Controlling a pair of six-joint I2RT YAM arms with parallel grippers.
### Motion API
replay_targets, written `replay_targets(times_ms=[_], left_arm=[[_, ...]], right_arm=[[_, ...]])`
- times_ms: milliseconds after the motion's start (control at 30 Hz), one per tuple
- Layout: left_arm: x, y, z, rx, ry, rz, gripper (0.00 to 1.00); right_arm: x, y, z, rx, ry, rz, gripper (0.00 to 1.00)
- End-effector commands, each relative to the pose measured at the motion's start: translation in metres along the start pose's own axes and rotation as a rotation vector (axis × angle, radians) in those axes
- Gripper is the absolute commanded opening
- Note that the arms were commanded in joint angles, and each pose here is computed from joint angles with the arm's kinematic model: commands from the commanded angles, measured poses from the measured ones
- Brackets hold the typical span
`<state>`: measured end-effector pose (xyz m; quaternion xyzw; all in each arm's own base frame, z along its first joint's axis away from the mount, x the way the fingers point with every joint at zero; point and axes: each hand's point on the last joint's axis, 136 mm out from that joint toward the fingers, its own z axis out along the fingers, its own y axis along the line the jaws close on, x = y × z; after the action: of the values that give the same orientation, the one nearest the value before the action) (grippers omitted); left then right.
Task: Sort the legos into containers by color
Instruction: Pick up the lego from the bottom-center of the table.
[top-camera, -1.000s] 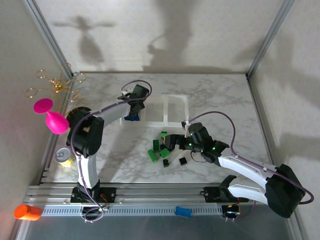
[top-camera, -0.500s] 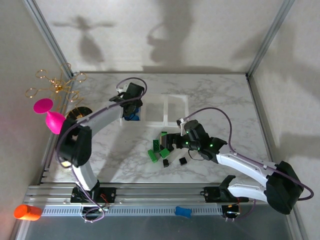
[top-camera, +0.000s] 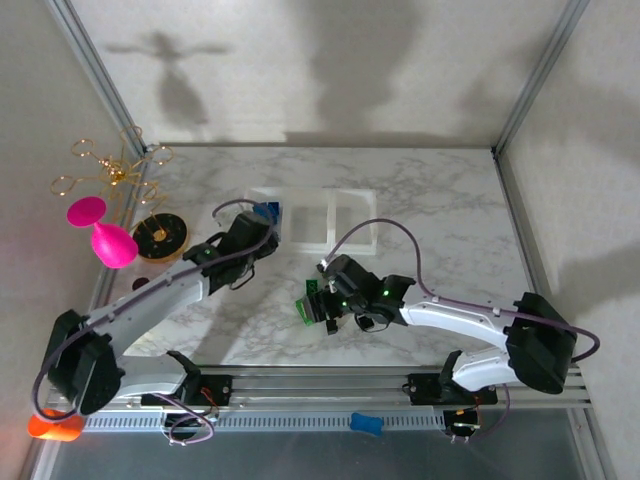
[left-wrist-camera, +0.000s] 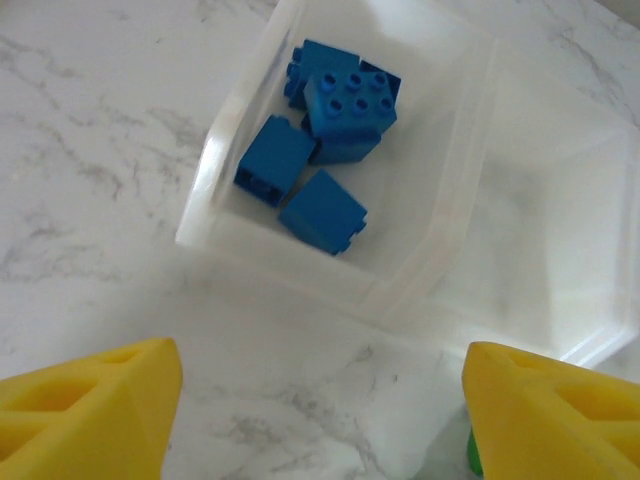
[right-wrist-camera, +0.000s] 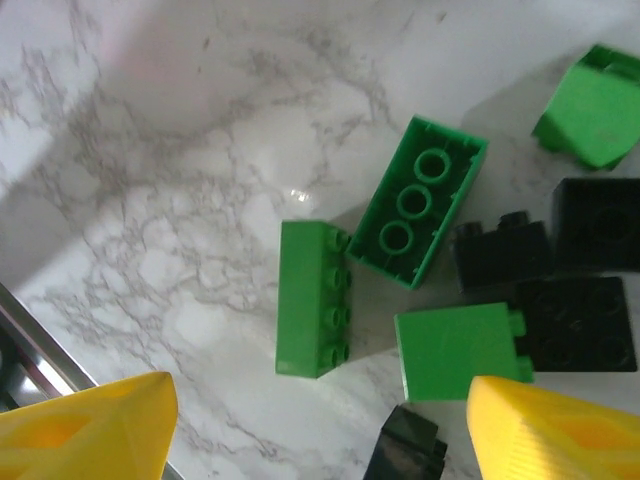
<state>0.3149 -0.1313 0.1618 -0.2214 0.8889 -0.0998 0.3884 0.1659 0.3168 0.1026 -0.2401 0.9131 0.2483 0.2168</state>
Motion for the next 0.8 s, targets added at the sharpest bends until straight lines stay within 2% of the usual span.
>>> replay_targets(times_ms=[0, 267, 467, 767], left_arm=[[0.015, 0.013, -0.01, 0.01, 0.028, -0.017, 0.79], [0.036, 0.031, -0.023, 0.038, 0.066, -0.028, 0.89], [0.044, 0.035, -0.026, 0.063, 0.084, -0.03, 0.99], [0.047, 0.037, -0.026, 0.063, 0.093, -0.029, 1.0]], right_arm=[[0.005, 0.002, 0.007, 0.063, 0.032, -0.016, 0.72], [0.004, 0.007, 0.033, 0.171, 0.051, -0.055, 0.61], [0.007, 0.004, 0.047, 0.191, 0.077, -0.074, 0.5], [0.016, 0.003, 0.065, 0.195, 0.111, -0.086, 0.46]])
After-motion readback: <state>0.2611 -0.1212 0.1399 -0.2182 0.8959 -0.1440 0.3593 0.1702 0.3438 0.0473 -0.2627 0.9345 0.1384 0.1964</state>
